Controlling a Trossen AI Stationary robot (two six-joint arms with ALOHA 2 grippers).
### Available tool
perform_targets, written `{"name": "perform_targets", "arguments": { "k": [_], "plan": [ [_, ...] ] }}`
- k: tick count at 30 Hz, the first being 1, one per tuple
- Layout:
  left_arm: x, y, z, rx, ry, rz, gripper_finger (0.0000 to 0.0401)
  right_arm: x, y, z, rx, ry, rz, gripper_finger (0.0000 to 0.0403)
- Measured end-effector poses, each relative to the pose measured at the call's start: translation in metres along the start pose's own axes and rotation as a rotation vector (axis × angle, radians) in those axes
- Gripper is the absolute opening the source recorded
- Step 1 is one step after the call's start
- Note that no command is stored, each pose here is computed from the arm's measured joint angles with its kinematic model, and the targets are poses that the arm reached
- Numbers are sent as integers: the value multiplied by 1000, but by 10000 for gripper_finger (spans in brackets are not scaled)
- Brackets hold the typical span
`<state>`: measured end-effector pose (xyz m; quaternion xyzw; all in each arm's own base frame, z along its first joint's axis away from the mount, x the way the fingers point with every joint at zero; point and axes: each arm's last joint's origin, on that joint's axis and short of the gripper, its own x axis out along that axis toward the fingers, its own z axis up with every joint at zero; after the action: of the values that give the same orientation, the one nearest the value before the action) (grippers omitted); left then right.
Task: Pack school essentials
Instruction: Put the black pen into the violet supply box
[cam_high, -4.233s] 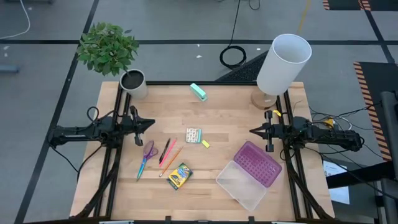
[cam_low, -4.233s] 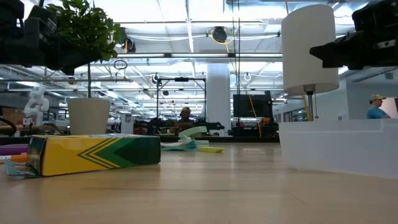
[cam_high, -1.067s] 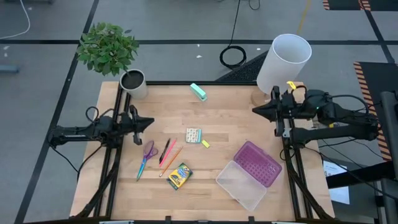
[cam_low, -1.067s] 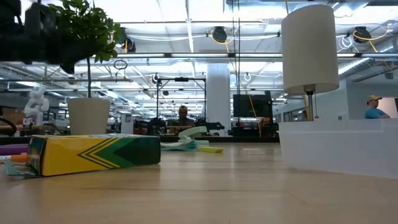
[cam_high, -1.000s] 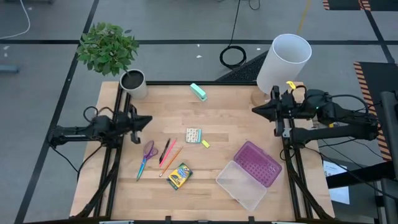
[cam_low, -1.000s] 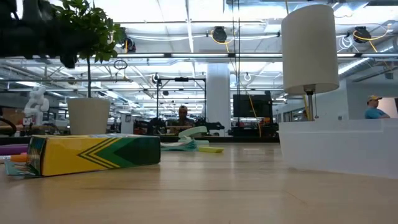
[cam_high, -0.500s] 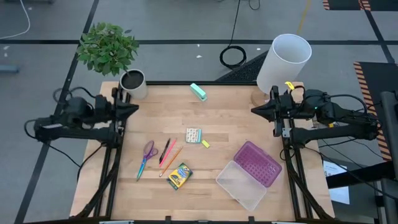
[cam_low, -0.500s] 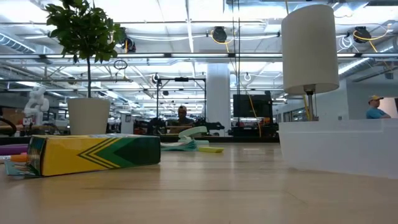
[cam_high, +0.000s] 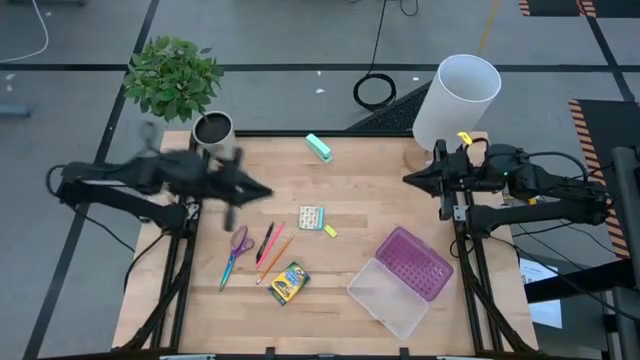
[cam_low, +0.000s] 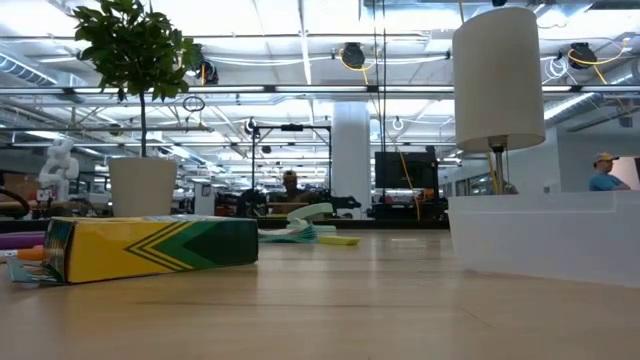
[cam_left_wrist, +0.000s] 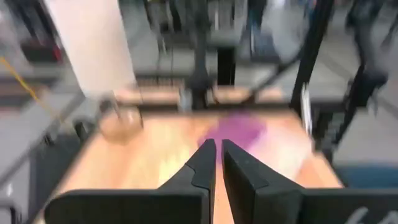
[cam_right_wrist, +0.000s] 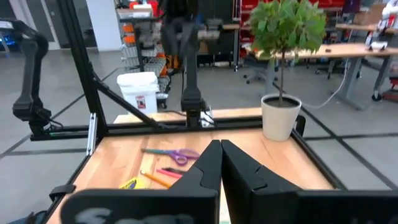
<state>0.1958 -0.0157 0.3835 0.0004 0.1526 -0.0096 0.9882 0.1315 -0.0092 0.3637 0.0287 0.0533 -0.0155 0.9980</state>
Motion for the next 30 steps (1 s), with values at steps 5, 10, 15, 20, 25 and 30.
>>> {"name": "perform_targets", "arguments": {
  "k": [5, 10, 15, 20, 25, 30],
  "plan": [
    [41, -21, -38, -130, 309, 89, 31, 7, -1, -8, 17, 50, -3, 0],
    [67, -54, -66, -250, 473, 148, 31, 17, -2, -31, 20, 119, -7, 0],
    [81, -82, -86, -341, 537, 237, 31, 25, -5, -65, 29, 223, -13, 0],
    [93, -93, -109, -455, 646, 338, 31, 33, -7, -100, 3, 285, -12, 0],
    [103, -93, -127, -559, 745, 456, 34, 36, -7, -108, -50, 241, -4, 0],
    [110, -82, -137, -666, 822, 553, 80, 37, -8, -112, -51, 240, -4, 0]
  ]
}}
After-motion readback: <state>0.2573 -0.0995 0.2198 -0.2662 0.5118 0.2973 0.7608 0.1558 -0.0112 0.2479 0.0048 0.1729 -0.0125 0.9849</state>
